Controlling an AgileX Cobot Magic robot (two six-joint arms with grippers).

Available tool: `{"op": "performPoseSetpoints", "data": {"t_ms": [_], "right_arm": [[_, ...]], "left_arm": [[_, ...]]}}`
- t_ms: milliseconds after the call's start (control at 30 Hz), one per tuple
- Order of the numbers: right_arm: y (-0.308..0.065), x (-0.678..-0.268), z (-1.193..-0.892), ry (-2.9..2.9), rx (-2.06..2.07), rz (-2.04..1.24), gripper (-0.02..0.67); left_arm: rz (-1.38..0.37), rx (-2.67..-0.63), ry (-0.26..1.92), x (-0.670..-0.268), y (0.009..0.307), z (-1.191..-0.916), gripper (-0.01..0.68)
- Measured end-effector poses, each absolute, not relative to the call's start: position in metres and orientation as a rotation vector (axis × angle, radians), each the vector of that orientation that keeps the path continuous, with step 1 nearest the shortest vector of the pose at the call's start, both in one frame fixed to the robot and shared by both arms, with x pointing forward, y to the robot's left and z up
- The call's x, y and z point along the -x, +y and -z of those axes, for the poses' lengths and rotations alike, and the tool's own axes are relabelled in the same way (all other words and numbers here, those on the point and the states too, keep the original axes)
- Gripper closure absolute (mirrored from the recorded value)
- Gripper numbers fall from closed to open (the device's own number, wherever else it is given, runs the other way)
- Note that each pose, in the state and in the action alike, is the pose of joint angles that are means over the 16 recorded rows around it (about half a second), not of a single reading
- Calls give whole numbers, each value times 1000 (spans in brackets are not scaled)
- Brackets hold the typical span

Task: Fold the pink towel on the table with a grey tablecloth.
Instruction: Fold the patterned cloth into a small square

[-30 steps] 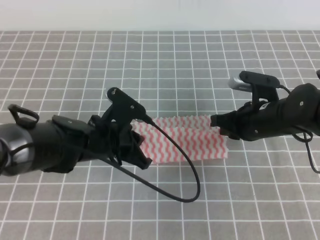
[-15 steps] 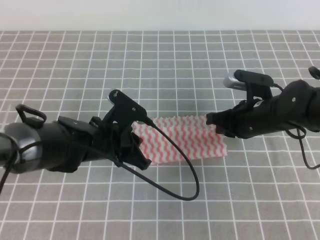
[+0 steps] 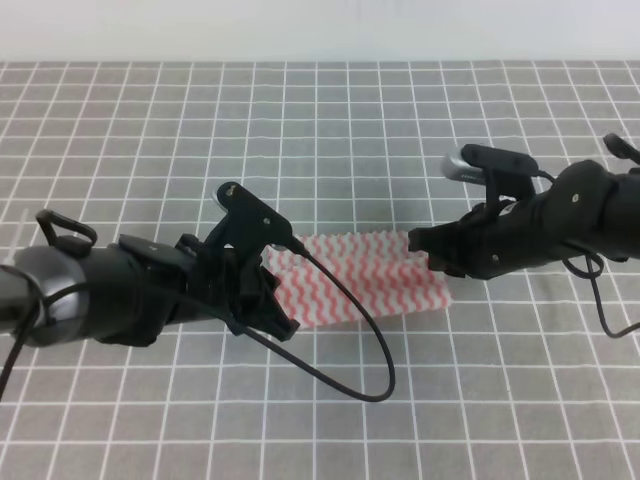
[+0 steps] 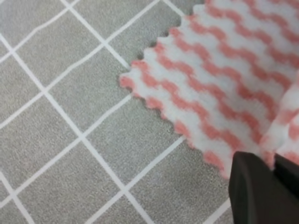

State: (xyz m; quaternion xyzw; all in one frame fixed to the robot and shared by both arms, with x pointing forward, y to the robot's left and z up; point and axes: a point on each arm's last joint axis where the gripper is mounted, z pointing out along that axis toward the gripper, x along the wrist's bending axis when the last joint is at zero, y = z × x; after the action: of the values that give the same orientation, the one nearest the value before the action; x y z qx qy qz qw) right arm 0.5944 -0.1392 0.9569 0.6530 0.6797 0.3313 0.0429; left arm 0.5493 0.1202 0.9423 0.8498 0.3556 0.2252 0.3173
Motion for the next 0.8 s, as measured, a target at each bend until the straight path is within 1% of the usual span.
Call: {"op": "performPoseSetpoints", "data": {"t_ms": [533, 800], "right_arm": [[-139, -599, -960, 2075, -1994, -1026, 664], [-142, -602, -963, 2063, -1997, -1034, 664]], "left_arm": [[-635, -2210, 910, -561, 114, -952, 674], [-645, -2219, 903, -568, 113, -948, 674]]}}
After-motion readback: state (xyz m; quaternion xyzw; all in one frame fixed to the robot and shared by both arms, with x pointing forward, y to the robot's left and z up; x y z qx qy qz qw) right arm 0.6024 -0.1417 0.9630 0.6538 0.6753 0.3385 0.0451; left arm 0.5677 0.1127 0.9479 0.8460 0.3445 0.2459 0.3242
